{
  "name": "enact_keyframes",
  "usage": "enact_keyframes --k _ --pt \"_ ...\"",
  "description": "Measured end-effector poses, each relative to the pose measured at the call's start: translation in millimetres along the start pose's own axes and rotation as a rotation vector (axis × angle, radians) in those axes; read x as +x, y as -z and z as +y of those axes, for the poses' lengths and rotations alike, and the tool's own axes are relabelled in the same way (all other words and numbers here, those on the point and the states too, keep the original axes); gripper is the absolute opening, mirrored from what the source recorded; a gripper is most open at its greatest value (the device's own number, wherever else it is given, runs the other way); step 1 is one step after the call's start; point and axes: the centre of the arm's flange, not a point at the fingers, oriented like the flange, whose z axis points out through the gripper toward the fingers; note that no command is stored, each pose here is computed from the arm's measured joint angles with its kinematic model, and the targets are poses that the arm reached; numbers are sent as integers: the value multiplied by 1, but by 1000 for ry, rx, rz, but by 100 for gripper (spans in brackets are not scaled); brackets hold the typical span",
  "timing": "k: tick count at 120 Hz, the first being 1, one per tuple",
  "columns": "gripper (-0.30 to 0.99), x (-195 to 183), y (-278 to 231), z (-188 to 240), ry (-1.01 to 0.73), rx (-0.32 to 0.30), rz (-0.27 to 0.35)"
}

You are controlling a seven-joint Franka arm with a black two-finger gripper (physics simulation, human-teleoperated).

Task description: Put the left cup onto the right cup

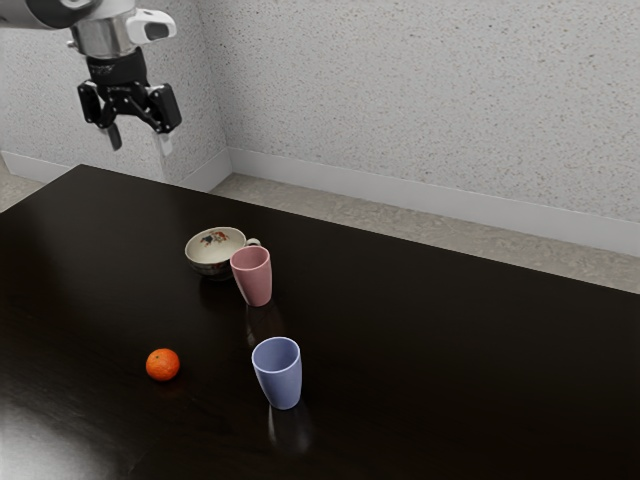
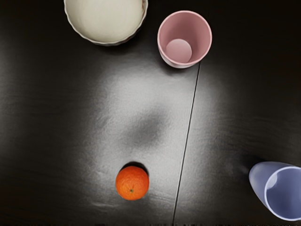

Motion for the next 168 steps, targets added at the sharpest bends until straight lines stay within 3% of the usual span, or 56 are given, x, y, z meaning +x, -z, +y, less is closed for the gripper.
enact_keyframes --k 28,55,97,168 --pt "68 8 -10 13 -30 -10 -17" --pt "68 54 -72 3 -23 0 -65" --pt "68 112 -155 24 -104 11 -118" --pt "68 129 -216 79 -240 21 -91"
